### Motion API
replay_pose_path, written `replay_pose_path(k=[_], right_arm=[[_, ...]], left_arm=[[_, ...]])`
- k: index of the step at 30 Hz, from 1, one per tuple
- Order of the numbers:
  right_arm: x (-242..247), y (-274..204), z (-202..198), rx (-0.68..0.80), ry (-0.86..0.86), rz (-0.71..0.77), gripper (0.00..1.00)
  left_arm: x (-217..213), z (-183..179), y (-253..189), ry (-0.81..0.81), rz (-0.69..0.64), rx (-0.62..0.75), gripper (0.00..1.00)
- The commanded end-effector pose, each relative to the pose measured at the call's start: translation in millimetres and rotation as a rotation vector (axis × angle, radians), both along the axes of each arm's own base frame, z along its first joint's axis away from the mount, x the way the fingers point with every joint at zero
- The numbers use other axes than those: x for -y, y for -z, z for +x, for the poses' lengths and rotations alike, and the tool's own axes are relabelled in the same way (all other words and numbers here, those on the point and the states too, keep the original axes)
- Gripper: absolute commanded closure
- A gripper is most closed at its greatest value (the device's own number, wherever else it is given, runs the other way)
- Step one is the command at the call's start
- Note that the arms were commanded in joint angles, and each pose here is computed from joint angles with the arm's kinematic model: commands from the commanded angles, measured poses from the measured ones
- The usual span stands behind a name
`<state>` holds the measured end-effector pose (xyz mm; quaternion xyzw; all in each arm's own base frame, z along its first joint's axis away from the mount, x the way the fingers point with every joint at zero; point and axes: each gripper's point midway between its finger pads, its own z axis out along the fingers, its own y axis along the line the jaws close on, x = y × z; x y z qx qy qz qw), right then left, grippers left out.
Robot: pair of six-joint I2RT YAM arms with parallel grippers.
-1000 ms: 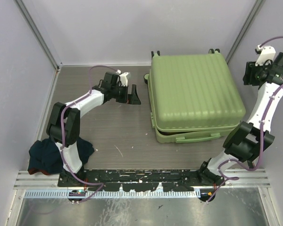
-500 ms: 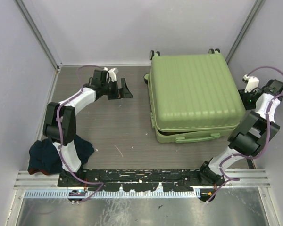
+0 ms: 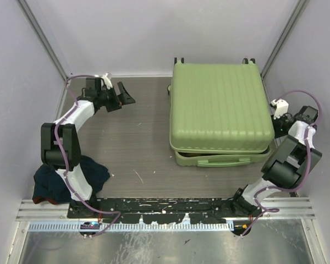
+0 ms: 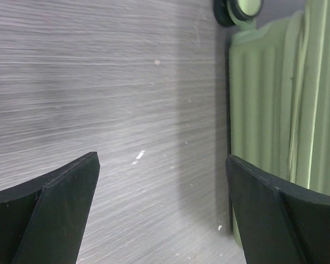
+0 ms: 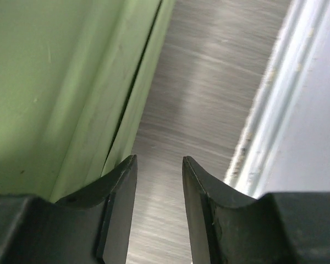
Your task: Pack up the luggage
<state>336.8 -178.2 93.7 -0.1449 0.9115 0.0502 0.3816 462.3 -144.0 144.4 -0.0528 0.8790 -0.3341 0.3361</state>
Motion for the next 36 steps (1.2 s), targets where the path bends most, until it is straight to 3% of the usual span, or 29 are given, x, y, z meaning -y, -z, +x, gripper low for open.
replay_pose_path(k=[1, 9, 14, 22, 28, 36], right_arm=[[-108, -11, -23, 0.003, -0.279, 0.147, 0.55], [-202, -22, -51, 0.039, -0.537, 0.130, 0.52], [-266, -31, -61, 0.087, -0.704, 0.090, 0.50], [-360, -36, -76, 0.109, -0.894, 0.116, 0.49], [-443, -33, -88, 0.125, -1.045, 0.152, 0.49], [-567, -58, -106, 0.184, -1.235, 0.246, 0.48]], left_arm=[[-46, 18, -40, -0.131, 0.014, 0.088, 0.02], [-111, 14, -52, -0.303, 0.176, 0.092, 0.00], [-170, -11, -45, -0.545, 0.326, -0.069, 0.02], [-239, -60, -36, -0.806, 0.333, -0.251, 0.02], [-249, -114, -18, -0.769, 0.409, -0.410, 0.01], [-221, -129, -14, -0.588, 0.337, -0.373, 0.02]])
